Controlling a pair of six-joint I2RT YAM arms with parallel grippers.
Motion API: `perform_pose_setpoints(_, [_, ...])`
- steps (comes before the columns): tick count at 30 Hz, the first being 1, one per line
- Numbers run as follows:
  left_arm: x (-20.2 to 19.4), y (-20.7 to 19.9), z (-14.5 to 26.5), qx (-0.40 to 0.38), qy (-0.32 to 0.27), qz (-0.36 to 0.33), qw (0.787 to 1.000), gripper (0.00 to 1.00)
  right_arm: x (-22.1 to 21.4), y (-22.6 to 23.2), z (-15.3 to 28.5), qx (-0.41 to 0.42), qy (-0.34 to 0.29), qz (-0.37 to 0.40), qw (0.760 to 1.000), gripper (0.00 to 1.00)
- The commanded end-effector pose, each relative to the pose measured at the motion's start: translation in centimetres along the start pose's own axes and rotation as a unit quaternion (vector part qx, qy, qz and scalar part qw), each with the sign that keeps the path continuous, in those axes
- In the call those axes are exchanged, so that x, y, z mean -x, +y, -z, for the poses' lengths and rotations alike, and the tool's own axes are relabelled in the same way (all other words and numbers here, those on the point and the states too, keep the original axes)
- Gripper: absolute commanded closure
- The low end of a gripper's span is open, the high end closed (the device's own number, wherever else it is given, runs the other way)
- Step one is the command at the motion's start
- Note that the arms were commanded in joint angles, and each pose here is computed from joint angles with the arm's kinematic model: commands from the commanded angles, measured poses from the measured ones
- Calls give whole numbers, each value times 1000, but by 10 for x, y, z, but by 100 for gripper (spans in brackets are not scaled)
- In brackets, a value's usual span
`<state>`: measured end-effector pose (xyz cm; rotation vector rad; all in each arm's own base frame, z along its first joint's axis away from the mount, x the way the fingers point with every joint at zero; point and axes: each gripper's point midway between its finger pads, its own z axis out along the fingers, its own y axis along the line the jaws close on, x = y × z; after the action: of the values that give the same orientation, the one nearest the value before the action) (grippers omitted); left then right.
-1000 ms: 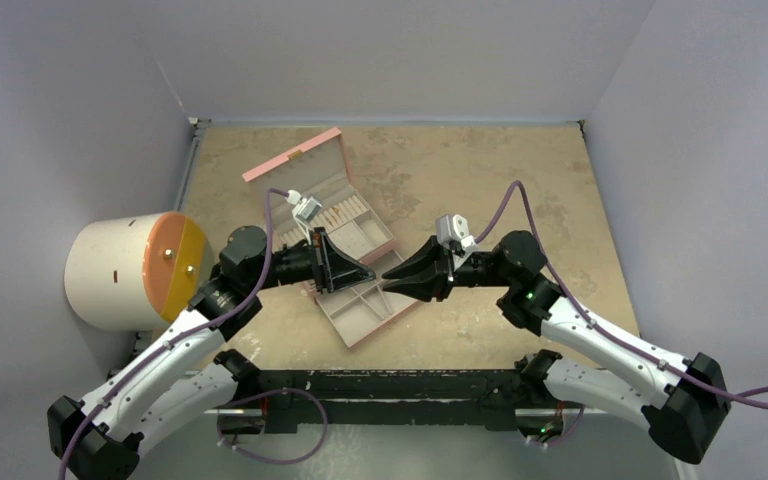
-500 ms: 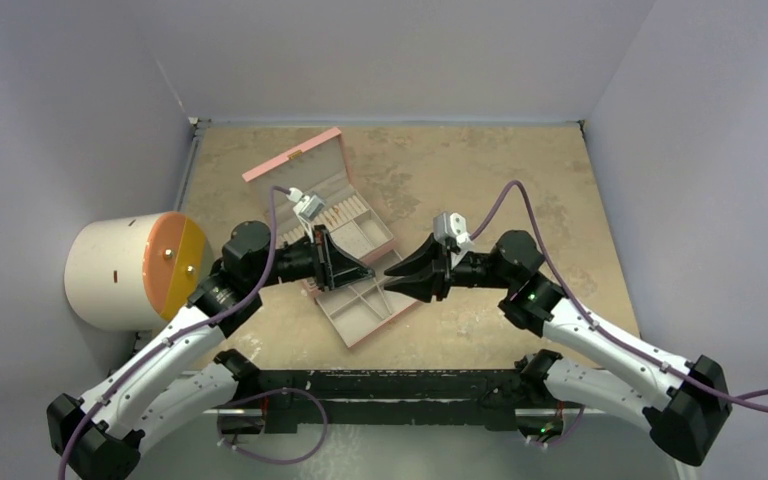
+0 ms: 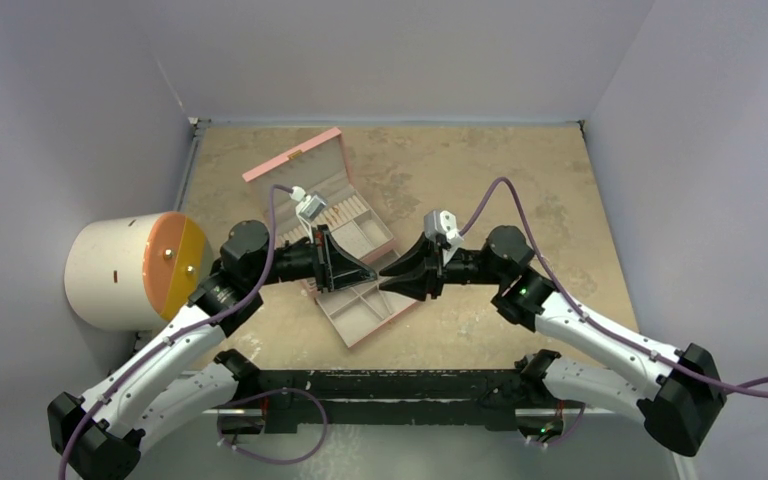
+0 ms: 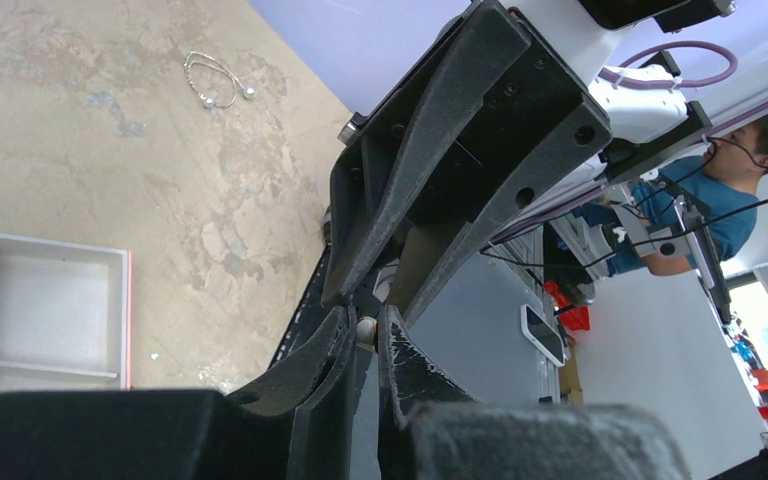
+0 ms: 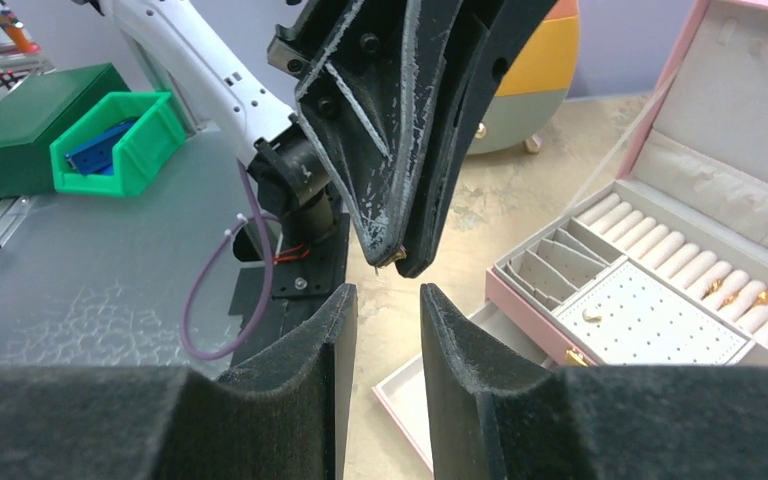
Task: Organize the mixed jewelry
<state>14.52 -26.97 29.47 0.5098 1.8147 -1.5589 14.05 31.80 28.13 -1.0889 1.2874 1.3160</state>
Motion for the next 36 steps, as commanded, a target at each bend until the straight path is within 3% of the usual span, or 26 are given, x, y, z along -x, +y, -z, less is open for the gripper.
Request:
perform_pose_setpoints(1, [15,-20,1,-33,-17,-26,999,100,37,14,-5,33,-41,41,998,68])
perform_pose_setpoints(13, [14,-15,0,-24,-21,-21,999,100,36,19,-8,41,-38,41,998,73])
perform_pose_setpoints(30, [12,-12,-1,-22,-20,-15,999,100,36,23,-9,45,-38,43,997,100])
perform_pose_setpoints(36, [12,-14,-1,-26,-20,-15,999,100,32,22,-9,42,-35,44,998,100])
